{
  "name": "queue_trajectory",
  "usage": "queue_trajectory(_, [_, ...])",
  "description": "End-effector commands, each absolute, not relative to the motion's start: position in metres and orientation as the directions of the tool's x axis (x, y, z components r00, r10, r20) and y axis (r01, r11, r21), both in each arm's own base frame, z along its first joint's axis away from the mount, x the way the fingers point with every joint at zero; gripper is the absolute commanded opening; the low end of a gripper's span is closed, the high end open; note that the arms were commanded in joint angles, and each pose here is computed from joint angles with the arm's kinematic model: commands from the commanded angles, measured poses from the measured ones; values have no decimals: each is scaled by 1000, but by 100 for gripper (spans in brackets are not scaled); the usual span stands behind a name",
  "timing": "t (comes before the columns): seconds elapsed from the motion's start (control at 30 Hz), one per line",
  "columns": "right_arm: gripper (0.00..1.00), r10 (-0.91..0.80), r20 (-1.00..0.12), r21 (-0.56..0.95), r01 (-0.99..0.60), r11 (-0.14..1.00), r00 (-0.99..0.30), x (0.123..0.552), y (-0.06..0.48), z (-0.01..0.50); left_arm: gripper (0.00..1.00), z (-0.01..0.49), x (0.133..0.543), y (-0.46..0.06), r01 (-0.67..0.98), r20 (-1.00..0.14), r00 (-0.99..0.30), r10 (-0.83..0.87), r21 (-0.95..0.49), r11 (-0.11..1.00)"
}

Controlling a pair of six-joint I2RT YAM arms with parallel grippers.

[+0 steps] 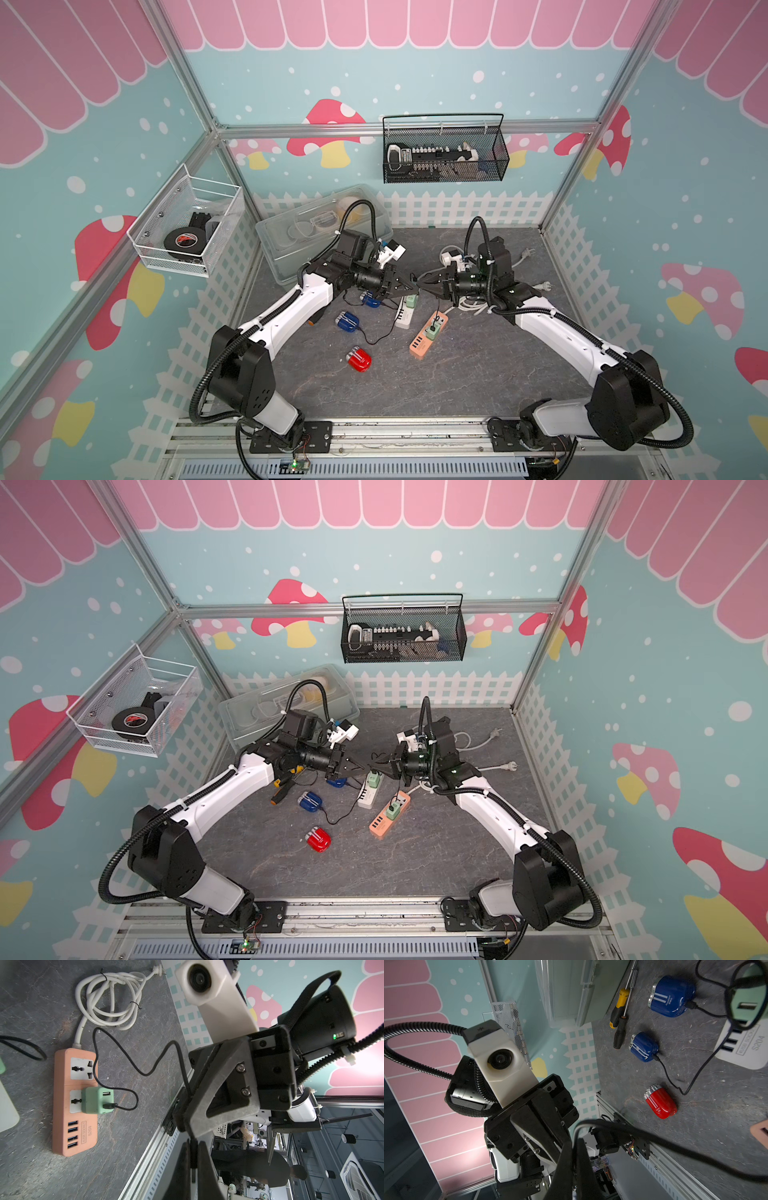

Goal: Charge the electric shaver
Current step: Pick up the charging cable from the center of the board.

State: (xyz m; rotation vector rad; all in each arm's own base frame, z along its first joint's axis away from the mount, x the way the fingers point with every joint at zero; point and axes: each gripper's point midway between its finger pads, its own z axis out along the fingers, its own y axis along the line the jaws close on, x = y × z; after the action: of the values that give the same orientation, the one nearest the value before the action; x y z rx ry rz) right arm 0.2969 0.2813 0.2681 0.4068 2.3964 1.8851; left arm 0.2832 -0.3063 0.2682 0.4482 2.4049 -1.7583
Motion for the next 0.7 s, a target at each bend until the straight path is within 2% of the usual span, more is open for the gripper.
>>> queue_trajectory(0.0, [0, 294, 126, 969, 181, 170, -948, 304, 280, 274, 15, 283, 294, -301, 356, -342, -934, 98, -886, 296])
queue_trajectory(0.07, [0, 362, 159, 968, 216, 124, -919, 315, 275, 275, 23, 288, 299, -298, 348, -353, -935, 36, -891, 293])
queue_trajectory(0.17, [0, 419, 226, 965, 260, 25, -879, 328, 272, 280, 26, 291, 303, -297, 326, -344, -938, -30, -911, 252])
queue_trajectory(0.23, [0, 435, 242, 963, 269, -2, -867, 333, 271, 286, 26, 287, 304, -297, 315, -335, -941, -45, -917, 246])
queue_trajectory(0.47, [0, 444, 295, 949, 315, -31, -846, 337, 271, 292, 28, 285, 309, -296, 312, -334, -941, -51, -916, 253])
queue_trajectory(0.67, [0, 427, 313, 934, 357, 25, -848, 329, 272, 285, 29, 288, 313, -295, 339, -367, -928, -58, -901, 269])
